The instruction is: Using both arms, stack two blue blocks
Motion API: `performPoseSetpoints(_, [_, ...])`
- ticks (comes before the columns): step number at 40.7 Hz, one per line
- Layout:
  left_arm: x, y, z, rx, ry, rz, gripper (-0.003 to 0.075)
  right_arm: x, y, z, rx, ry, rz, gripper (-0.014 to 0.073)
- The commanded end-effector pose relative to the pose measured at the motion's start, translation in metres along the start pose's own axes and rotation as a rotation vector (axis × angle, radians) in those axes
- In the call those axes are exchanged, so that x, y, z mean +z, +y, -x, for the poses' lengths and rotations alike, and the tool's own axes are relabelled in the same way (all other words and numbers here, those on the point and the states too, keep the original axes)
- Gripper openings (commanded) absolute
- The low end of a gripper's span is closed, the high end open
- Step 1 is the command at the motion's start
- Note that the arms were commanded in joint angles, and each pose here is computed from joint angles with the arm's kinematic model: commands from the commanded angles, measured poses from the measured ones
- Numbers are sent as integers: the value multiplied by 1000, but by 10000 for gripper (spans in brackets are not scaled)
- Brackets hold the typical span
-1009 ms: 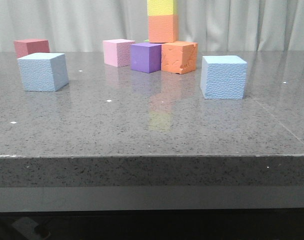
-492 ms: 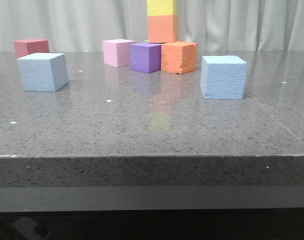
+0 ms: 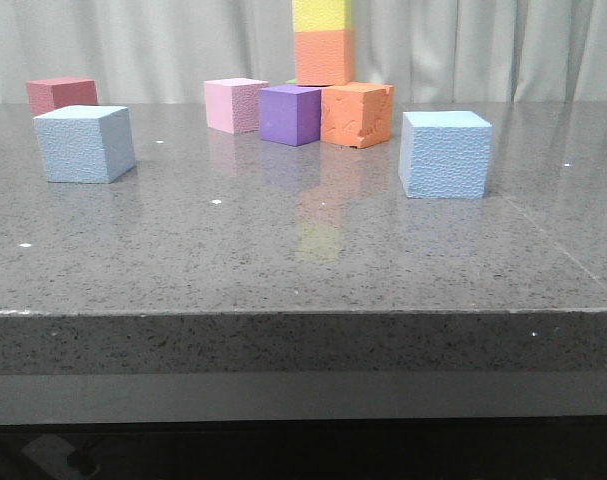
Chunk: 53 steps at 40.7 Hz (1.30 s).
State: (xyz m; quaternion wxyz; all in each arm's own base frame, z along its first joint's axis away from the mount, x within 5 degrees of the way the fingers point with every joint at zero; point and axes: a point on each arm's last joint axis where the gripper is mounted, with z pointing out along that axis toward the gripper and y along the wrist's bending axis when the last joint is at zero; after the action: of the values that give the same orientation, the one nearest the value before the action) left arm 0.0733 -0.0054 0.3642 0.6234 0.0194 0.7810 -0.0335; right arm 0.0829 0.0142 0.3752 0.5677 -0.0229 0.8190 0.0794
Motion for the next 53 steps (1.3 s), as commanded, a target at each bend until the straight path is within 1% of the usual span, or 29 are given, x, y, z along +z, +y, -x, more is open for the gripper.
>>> performPoseSetpoints(1, [-1, -1, 16, 1, -99, -14, 491, 8, 6, 23, -41, -8, 64, 505])
performPoseSetpoints(7, [-1, -1, 16, 1, -99, -14, 491, 35, 17, 36, -119, 106, 219, 503])
performPoseSetpoints(10, [-1, -1, 16, 1, -99, -14, 491, 48, 22, 42, -126, 158, 286, 503])
performPoseSetpoints(14, [-1, -1, 16, 1, -99, -14, 491, 70, 24, 48, -126, 252, 332, 503])
performPoseSetpoints(17, [-1, -1, 16, 1, -99, -14, 491, 83, 29, 52, -145, 294, 363, 503])
performPoseSetpoints(21, [-1, -1, 16, 1, -99, -14, 491, 101, 42, 58, -190, 303, 399, 503])
performPoseSetpoints(24, [-1, -1, 16, 1, -99, -14, 491, 114, 53, 62, -205, 301, 401, 503])
performPoseSetpoints(28, [-1, -1, 16, 1, -99, -14, 491, 134, 68, 67, -216, 325, 375, 503])
performPoseSetpoints(33, [-1, -1, 16, 1, -99, -14, 491, 163, 80, 70, -217, 384, 283, 503])
performPoseSetpoints(37, [-1, -1, 16, 1, -99, -14, 491, 187, 85, 76, -166, 419, 176, 503])
performPoseSetpoints(41, [-1, -1, 16, 1, -99, -14, 491, 207, 88, 83, -95, 451, 100, 503])
performPoseSetpoints(48, [-1, -1, 16, 1, -99, -14, 491, 239, 93, 90, -33, 509, 31, 503])
performPoseSetpoints(53, [-1, -1, 16, 1, -99, -14, 491, 259, 97, 90, -29, 551, 12, 512])
